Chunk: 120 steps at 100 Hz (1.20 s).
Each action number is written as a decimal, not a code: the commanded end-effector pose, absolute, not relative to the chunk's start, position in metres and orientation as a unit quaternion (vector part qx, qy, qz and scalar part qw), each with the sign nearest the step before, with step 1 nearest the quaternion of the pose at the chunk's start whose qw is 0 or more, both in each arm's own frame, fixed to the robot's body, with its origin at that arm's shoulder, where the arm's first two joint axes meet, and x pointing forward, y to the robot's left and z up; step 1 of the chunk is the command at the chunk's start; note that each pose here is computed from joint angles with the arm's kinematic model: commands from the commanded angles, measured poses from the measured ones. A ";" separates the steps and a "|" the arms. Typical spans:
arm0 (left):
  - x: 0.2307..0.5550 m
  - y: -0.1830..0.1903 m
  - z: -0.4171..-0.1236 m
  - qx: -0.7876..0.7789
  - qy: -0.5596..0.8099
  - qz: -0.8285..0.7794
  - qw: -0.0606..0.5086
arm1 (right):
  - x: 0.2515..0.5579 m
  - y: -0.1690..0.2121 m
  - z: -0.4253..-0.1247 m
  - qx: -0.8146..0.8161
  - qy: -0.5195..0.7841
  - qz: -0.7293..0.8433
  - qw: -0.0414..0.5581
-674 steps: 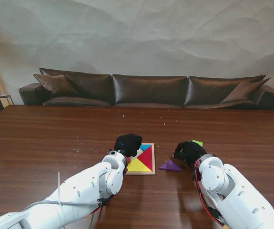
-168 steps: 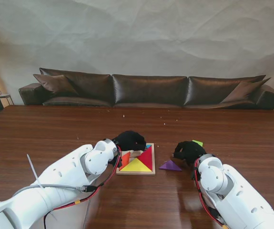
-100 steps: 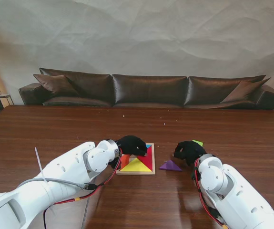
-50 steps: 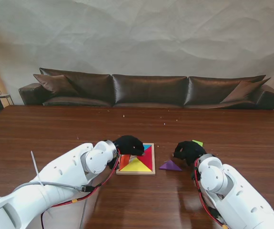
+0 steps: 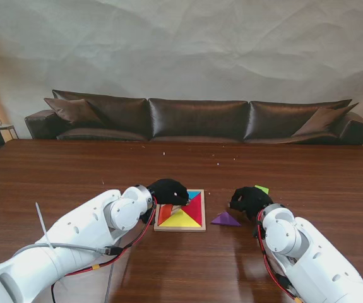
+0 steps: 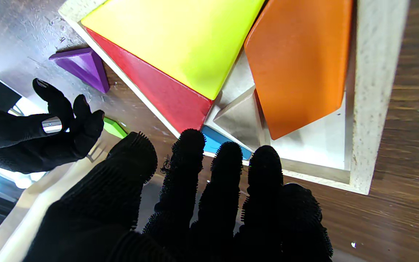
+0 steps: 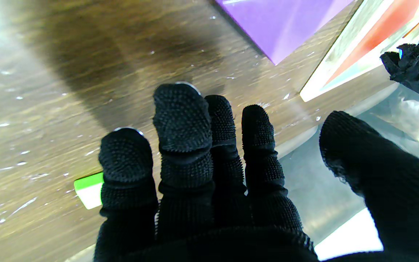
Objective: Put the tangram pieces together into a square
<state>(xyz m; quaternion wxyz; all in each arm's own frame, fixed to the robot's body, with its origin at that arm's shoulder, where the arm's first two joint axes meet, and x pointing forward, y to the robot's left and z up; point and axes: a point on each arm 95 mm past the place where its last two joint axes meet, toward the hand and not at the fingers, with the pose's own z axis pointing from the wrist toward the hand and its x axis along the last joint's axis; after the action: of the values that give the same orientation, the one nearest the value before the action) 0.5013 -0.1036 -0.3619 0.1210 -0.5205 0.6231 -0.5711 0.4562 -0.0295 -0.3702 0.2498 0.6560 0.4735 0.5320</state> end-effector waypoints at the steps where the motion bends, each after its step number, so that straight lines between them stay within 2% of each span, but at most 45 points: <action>1: 0.502 -0.106 -0.363 -0.519 0.625 -0.572 0.115 | 0.454 -0.026 -0.373 0.658 0.480 0.529 0.241; 51: 0.501 -0.102 -0.374 -0.536 0.627 -0.554 0.114 | 0.455 -0.026 -0.374 0.659 0.479 0.528 0.239; 120: 0.487 -0.092 -0.368 -0.536 0.631 -0.551 0.105 | 0.455 -0.026 -0.374 0.659 0.480 0.526 0.240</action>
<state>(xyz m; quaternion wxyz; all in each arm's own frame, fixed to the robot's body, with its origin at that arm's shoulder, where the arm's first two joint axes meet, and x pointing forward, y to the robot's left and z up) 0.4906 -0.0919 -0.3670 0.1117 -0.5344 0.6262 -0.5565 0.4567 -0.0296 -0.3713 0.2477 0.6581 0.4743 0.5296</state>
